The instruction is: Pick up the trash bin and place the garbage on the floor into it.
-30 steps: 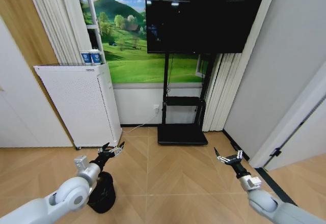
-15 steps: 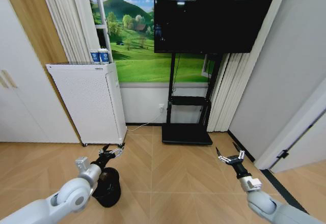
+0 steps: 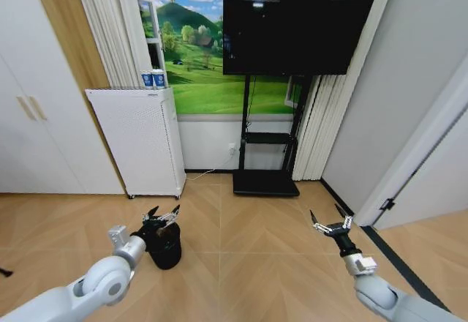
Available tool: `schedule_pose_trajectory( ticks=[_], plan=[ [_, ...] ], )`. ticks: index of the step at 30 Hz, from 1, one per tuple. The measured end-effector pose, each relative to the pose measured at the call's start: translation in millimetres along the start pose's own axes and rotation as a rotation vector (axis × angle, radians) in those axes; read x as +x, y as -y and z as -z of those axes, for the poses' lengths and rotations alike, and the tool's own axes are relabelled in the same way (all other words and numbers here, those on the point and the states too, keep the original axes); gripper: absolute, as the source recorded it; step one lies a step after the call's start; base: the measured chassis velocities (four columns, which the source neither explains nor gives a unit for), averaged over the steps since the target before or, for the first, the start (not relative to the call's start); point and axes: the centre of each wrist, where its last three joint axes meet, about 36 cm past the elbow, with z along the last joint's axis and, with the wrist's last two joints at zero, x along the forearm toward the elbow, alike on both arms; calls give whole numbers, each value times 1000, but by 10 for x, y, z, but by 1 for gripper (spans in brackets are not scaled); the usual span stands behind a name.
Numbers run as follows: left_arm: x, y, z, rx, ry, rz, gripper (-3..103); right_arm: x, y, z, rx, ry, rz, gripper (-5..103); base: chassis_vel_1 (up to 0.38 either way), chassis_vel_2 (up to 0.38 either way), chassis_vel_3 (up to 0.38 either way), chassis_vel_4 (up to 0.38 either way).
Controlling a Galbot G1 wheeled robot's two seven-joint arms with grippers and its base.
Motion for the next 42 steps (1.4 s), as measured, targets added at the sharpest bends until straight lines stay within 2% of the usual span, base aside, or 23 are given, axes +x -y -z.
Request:
schedule_pose_trajectory(
  ticks=[16, 23, 27, 36, 42],
  plan=[
    [-37, -41, 9, -5, 5, 12, 100, 21, -79, -62, -11, -12, -13, 100, 465, -263, -462, 254],
    [-53, 5, -3, -32, -14, 56, 100, -40, -161, -6, -20, 0, -42, 100, 446, -194, -436, 189],
    [-72, 37, 41, -45, -12, 64, 100, -235, -137, 116, -32, 3, -74, 100, 184, -76, -235, 100],
    [-159, 33, 292, -40, 56, 70, 100, -481, -7, 692, -83, -97, -127, 100, -100, -4, 75, -21],
    [-180, 13, 409, -65, 76, 98, 100, -476, 101, 935, -71, -131, -108, 100, 10, 23, 25, -14]
  ],
)
